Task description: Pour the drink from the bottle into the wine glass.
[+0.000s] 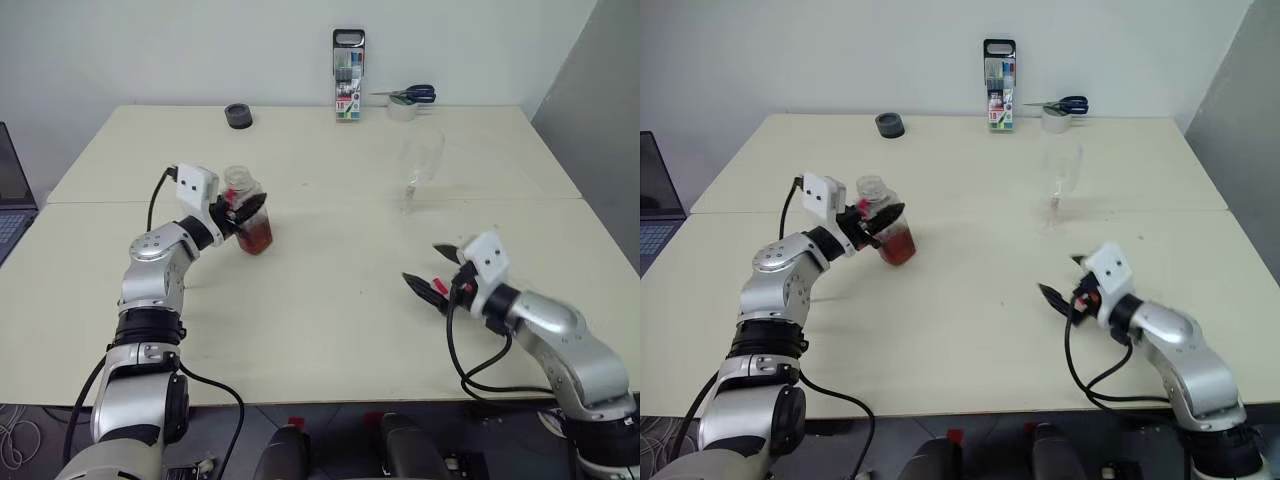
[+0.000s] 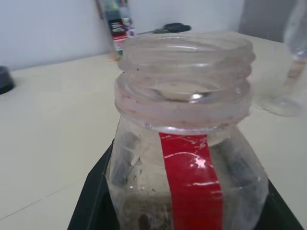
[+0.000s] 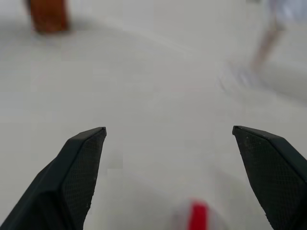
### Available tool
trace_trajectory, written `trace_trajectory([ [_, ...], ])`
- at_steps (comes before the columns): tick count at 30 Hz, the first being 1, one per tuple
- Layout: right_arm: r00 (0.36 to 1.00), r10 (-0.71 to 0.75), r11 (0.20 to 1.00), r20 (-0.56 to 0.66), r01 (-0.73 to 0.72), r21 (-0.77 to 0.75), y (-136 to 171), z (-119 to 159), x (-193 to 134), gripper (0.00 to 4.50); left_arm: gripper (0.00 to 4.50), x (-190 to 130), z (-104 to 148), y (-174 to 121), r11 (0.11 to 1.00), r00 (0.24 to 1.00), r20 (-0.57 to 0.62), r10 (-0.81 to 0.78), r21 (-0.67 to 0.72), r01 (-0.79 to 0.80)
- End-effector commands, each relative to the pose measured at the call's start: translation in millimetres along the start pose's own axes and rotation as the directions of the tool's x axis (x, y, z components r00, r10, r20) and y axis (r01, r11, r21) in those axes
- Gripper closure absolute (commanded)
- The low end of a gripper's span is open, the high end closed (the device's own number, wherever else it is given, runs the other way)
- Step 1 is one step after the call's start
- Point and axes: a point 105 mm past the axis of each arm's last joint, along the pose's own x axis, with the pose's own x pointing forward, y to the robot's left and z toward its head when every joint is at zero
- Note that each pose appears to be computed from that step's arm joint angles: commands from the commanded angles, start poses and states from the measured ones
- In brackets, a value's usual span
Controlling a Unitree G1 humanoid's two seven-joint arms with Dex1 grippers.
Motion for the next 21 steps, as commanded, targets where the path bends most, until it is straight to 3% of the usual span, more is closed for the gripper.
trace_trajectory([
  [1,0.986,0.162,0.986,0.033,-0.161,-0.031,26,19,18,0.00,2.83,-14,5,35,0.986,0.987,0.005,0.162,0.028,-0.162],
  [10,0.957,0.282,0.957,0.060,-0.276,-0.089,46,44,68,0.00,2.83,-21,-3,53,0.958,0.959,-0.031,0.282,0.071,-0.279],
  [19,0.953,0.295,0.952,0.072,-0.287,-0.108,51,48,78,0.00,2.84,-19,-16,48,0.951,0.950,-0.055,0.308,0.054,-0.305],
  [21,0.953,0.295,0.952,0.069,-0.287,-0.109,51,47,78,0.00,2.13,-17,-17,46,0.952,0.951,-0.055,0.305,0.046,-0.303],
])
